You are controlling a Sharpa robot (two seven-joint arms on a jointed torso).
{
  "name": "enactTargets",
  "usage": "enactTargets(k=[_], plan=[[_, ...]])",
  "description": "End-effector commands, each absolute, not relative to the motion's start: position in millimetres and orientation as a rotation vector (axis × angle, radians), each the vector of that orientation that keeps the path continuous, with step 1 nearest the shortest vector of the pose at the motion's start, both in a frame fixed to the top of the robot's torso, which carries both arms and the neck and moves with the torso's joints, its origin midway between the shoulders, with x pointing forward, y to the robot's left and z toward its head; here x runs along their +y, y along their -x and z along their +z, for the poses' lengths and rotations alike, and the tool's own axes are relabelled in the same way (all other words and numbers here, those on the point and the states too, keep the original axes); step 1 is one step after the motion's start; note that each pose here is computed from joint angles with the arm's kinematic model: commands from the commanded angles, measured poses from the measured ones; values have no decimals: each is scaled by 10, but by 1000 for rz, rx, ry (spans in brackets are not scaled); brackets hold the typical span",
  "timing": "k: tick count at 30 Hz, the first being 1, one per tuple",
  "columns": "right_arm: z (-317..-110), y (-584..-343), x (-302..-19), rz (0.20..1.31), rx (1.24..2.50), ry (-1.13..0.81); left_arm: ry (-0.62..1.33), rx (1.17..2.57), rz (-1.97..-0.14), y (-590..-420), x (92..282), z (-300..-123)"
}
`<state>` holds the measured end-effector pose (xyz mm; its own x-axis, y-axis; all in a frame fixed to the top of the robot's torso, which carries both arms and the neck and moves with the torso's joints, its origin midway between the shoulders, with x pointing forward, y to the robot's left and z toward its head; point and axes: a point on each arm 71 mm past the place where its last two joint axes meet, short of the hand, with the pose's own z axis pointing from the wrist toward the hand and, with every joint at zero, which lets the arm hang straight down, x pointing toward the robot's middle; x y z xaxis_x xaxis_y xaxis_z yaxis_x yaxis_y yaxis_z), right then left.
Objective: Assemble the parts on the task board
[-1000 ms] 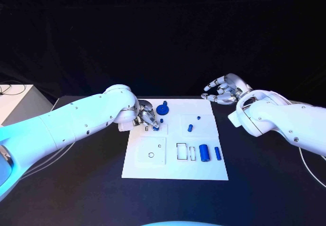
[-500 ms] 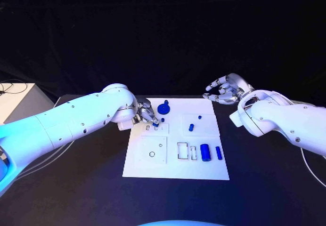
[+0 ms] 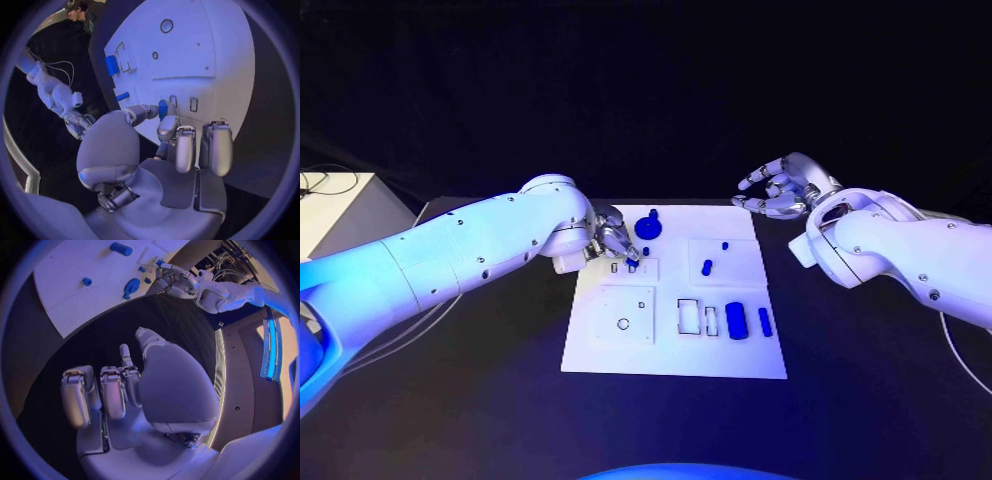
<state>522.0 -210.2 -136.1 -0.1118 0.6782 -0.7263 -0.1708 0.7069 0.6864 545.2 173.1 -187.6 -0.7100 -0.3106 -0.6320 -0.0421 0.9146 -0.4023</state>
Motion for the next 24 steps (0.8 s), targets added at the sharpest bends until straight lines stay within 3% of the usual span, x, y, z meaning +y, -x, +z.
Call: enactTargets(k=[1,24], plan=[[-1355,-5212,-2086,765,1519,-415,233,2325,-459,-5454,1713,-1877],[-1344,-5204,-2086,762,1506,-412,169,2328,-401,-5443,1721,-1920]])
